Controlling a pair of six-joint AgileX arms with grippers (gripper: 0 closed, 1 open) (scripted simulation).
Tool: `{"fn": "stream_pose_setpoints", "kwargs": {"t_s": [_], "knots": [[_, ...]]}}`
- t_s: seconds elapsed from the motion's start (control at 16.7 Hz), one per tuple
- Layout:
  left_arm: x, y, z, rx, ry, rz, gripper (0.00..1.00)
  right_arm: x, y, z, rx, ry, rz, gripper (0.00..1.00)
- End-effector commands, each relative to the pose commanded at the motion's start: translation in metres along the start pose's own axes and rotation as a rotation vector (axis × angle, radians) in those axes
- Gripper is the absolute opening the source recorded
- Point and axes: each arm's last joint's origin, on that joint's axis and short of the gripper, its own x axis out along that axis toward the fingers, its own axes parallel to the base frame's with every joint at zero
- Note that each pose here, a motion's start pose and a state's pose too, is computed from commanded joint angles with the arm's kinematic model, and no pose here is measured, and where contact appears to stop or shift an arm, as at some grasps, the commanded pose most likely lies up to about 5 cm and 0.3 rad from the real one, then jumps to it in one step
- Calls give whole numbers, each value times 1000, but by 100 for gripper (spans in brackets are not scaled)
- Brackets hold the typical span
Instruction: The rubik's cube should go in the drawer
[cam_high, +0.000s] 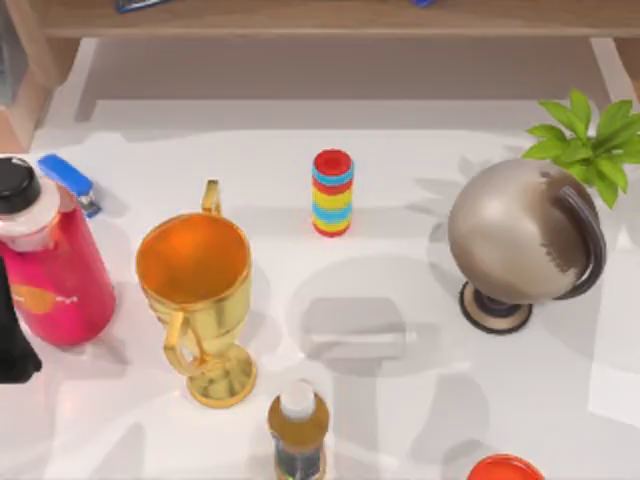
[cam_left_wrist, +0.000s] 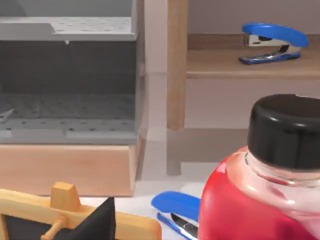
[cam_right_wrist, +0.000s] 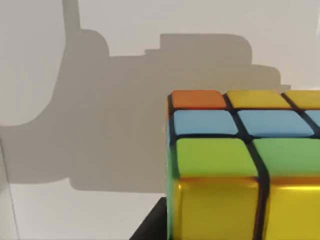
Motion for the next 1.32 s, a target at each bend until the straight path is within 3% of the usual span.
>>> {"fn": "stream_pose_setpoints", "kwargs": {"t_s": [0.36, 1.14, 1.32], "knots": [[0, 0, 0, 0, 0, 0, 100, 5, 0, 1, -1, 7, 7, 0], [0, 0, 0, 0, 0, 0, 100, 5, 0, 1, -1, 7, 7, 98], [0, 0, 0, 0, 0, 0, 100, 5, 0, 1, -1, 7, 7, 100]]}}
